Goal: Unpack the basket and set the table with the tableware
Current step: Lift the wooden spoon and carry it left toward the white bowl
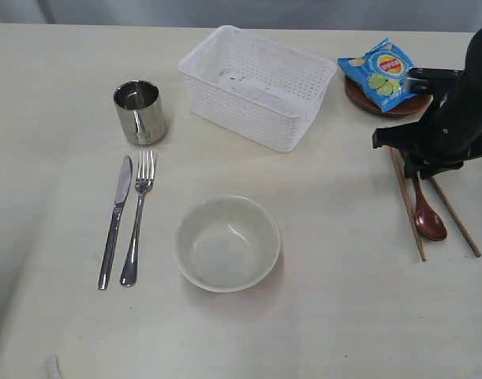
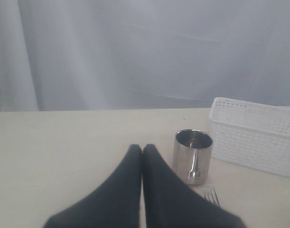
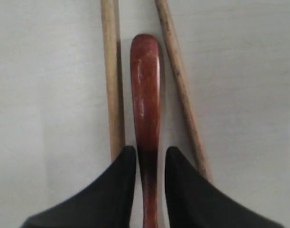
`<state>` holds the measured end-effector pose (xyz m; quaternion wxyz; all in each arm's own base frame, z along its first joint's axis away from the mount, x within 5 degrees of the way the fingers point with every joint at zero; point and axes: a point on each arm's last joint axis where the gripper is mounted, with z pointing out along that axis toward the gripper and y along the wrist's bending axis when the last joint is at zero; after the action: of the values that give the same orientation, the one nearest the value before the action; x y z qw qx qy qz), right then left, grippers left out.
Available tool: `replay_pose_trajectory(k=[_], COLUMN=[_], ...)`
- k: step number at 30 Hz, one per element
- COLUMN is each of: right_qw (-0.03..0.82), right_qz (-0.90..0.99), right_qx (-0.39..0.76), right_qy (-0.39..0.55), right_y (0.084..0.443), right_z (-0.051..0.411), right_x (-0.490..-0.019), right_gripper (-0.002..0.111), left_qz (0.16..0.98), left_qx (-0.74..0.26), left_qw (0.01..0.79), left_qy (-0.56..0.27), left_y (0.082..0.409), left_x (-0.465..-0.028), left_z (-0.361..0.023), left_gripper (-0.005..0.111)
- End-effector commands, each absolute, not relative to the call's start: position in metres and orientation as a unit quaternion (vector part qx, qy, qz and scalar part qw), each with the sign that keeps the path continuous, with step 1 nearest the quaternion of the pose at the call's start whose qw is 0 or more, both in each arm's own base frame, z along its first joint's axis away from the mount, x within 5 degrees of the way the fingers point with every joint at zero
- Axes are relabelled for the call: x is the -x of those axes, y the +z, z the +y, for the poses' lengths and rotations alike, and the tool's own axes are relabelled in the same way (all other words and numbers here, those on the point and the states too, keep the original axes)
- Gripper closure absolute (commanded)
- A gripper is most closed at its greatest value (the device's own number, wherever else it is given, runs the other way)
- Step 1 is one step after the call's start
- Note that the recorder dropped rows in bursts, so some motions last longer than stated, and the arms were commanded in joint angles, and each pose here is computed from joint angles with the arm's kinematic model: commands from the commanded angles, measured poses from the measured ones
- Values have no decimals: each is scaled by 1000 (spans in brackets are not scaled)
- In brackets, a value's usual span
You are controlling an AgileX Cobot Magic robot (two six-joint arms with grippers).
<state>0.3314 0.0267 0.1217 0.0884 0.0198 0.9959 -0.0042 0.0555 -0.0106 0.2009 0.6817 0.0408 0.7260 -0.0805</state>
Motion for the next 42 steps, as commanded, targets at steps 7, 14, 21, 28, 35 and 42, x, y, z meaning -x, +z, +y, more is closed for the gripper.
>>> replay_pose_trajectory(k=[7, 14, 21, 28, 35, 42], right_qw=[87, 81, 81, 71, 110, 228], right_qz=[996, 997, 997, 997, 994, 966], right_qx=[-17, -14, -13, 0, -5, 118], right_qy=[-5, -6, -6, -9, -2, 45], right_y=[118, 114, 114, 114, 147, 224], right_z=[26, 26, 26, 25, 27, 108], right_x=[-335, -336, -336, -335, -332, -301], right_gripper=[86, 86, 86, 109, 109, 109], left_qz=[724, 724, 724, 724, 724, 724], left_qx=[-42, -42, -42, -42, -42, -42], left_qw=[684, 684, 684, 684, 684, 684], left_qy=[-80, -80, -80, -80, -80, -80], left_y=[201, 201, 201, 201, 201, 201], left_x=[-55, -55, -55, -55, -55, -55], left_z=[-11, -11, -11, -11, -11, -11], left_gripper=[107, 107, 107, 107, 107, 107])
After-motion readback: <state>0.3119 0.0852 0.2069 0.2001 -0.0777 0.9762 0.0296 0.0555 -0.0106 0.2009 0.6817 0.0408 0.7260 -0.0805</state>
